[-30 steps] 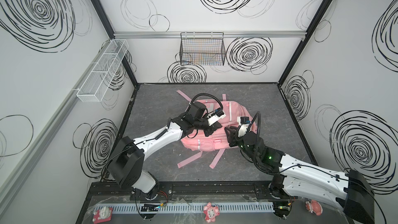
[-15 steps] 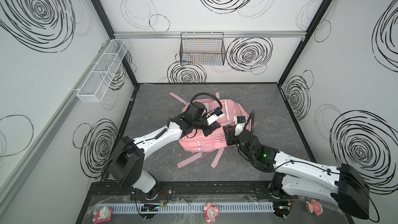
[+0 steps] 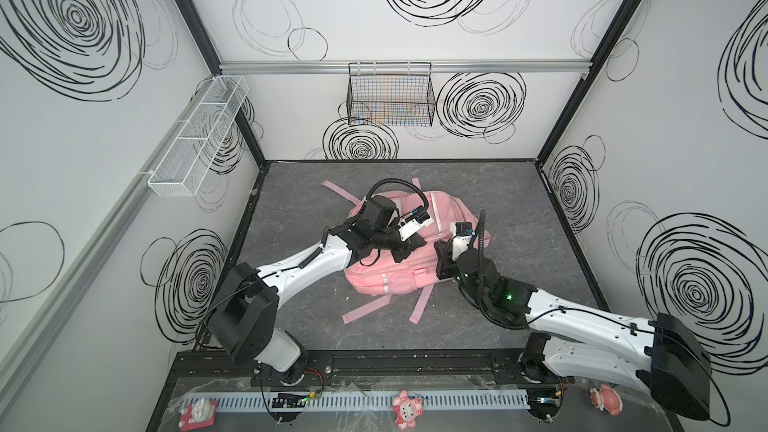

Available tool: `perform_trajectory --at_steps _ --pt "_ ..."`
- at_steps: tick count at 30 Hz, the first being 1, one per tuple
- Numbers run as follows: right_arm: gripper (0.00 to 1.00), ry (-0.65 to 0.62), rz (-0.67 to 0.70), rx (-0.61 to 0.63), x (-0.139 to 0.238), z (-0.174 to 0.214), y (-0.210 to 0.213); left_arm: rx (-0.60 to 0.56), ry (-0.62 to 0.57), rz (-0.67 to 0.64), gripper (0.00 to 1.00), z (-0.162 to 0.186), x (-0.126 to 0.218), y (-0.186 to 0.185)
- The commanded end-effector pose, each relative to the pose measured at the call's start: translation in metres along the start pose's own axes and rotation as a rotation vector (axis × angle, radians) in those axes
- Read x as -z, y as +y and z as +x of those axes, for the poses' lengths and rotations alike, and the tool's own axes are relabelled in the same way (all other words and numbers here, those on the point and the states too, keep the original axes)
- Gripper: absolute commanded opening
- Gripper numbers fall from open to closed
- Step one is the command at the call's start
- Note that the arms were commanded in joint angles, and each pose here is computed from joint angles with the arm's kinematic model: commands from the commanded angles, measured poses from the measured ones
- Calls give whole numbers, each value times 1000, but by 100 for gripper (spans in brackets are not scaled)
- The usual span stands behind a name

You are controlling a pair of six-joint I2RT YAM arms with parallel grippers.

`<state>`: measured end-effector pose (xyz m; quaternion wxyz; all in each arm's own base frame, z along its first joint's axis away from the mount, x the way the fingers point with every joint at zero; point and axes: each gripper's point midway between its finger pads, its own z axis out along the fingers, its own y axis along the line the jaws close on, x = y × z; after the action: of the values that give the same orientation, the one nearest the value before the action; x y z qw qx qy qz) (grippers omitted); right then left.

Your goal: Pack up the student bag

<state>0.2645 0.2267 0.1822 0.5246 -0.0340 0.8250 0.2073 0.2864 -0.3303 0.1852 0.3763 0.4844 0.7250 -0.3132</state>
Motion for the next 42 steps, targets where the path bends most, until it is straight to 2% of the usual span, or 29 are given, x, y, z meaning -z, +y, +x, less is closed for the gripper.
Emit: perform_trajectory --at_steps 1,2,12,25,37,39,42 --pt "2 92 85 42 -1 22 -21 -134 -241 74 0 -74 24 -20" --pt "0 95 77 42 0 20 -20 -137 -234 67 0 -72 23 -19" --pt "0 132 17 -14 13 9 -29 -161 -183 -12 0 -61 23 -3" --pt "0 104 15 -101 25 -19 -63 -207 -122 -81 0 -46 24 11" --pt "0 91 -8 -183 34 -39 -81 -274 24 -264 0 -11 34 50" --pt "0 93 -37 -193 35 -41 -78 -273 36 -303 0 -8 40 60" --pt "0 109 -171 -236 36 -41 -55 -333 46 -299 0 -12 45 52"
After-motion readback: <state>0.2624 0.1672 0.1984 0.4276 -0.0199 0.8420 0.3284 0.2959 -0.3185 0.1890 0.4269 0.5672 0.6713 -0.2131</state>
